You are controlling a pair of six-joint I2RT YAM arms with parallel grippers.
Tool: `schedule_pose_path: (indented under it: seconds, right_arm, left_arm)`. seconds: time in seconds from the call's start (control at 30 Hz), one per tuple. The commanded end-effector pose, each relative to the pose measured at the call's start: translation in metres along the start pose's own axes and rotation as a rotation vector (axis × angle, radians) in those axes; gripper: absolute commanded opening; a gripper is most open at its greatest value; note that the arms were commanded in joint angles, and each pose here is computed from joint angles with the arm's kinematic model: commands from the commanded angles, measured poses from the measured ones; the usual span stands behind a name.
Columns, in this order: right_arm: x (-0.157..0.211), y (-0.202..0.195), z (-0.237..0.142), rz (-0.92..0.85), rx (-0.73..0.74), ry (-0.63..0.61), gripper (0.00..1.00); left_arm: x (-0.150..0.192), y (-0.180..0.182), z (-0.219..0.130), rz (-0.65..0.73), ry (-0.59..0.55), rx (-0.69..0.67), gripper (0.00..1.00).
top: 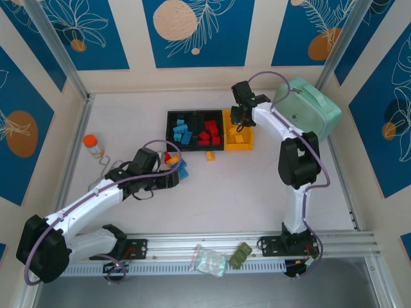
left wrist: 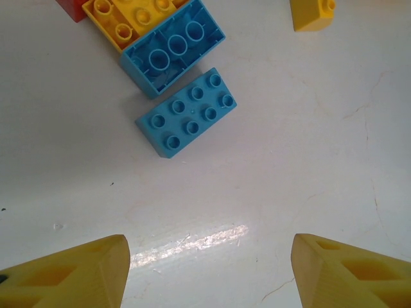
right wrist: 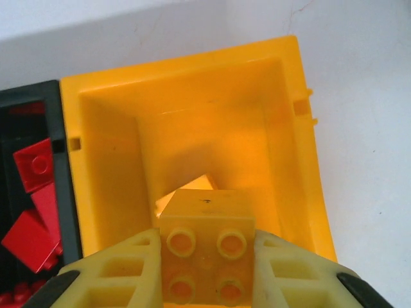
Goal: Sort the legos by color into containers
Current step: Place the lego in the container, then pick up the lego from the center of the table.
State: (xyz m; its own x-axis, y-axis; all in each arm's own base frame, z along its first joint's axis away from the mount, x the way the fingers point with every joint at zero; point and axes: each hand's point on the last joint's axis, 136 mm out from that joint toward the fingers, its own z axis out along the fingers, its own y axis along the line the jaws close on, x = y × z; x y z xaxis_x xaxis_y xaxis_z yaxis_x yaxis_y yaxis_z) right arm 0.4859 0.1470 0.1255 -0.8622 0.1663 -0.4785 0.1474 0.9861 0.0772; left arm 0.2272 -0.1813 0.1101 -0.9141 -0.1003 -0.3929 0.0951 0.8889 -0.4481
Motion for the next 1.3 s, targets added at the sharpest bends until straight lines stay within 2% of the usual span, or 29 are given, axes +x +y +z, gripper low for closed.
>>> schedule_pose_path:
  seconds: [0.0, 0.2, 0.37, 0.57, 0.7, 0.97, 1.27]
  right_arm:
    - [-0.006, -0.012, 0.000, -0.016, 0.080, 0.007, 0.25]
    - [-0.013, -0.020, 0.012, -0.012, 0.136, 0.016, 0.27]
    - [-0.016, -0.014, 0.008, -0.017, 0.129, 0.008, 0.40]
    - [-0.018, 0.000, -0.014, -0.037, 0.087, -0.022, 0.49]
    - [-0.015, 0.012, -0.043, -0.045, 0.019, -0.061, 0.50]
    - [0.032, 0.033, -0.097, -0.072, -0.148, -0.114, 0.52]
    - [0.103, 0.050, -0.106, -0.108, -0.209, -0.081, 0.54]
  left_arm:
    - [-0.002, -0.004, -0.005, 0.001, -0.017, 0.009, 0.67]
    - [0.000, 0.001, -0.007, -0.003, -0.027, -0.008, 0.67]
    - [0.001, 0.007, -0.009, -0.010, -0.037, -0.033, 0.67]
    - [-0.003, 0.009, -0.012, -0.012, -0.053, -0.054, 0.68]
    - [-0.006, 0.010, -0.015, -0.016, -0.061, -0.070, 0.68]
    - [-0.010, 0.008, -0.013, -0.022, -0.067, -0.063, 0.68]
    - [-0.018, -0.007, -0.016, -0.006, -0.073, -0.012, 0.68]
